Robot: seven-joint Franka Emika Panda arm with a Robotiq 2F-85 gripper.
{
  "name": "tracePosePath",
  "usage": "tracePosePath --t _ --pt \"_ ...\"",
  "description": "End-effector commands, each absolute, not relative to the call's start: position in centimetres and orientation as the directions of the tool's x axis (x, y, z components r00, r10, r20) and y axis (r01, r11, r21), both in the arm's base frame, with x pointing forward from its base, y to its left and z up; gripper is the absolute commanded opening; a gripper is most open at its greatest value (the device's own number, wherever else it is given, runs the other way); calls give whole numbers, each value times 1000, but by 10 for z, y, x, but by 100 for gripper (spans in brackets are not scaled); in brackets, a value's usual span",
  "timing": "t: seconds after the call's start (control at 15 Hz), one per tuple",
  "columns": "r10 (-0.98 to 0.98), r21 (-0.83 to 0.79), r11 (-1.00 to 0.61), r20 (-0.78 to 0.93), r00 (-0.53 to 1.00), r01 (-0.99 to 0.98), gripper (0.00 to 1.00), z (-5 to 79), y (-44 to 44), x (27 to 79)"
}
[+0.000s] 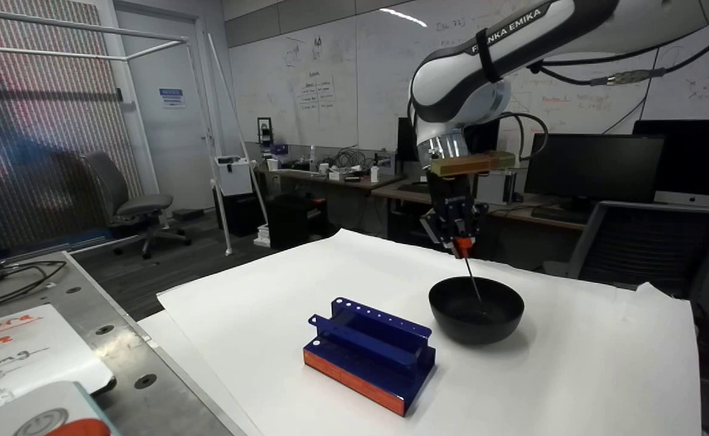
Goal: Pick up the orange object tool and put it in the bowl
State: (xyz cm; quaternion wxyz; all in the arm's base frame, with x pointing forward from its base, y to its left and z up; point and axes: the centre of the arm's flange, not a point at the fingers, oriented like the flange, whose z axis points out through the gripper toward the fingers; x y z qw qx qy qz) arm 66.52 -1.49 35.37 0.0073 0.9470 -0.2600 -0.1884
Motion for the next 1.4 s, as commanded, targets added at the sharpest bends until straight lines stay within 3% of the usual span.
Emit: tracePosePath --t 0.0,0.47,0.6,0.93,1.13,1.33 --pt "-497 68 -850 -434 751 -523 9 350 -32 677" --pt "-463 2 -842 -515 721 -540 11 326 -53 693" --pt "-456 2 -843 -531 714 -538 45 320 -56 696" --pt "-441 -6 -846 -554 706 -533 83 312 -59 699" --pt "-421 -29 -851 -557 716 -524 100 316 -62 699" --pt "-381 -71 -869 -534 755 -489 100 324 -63 695"
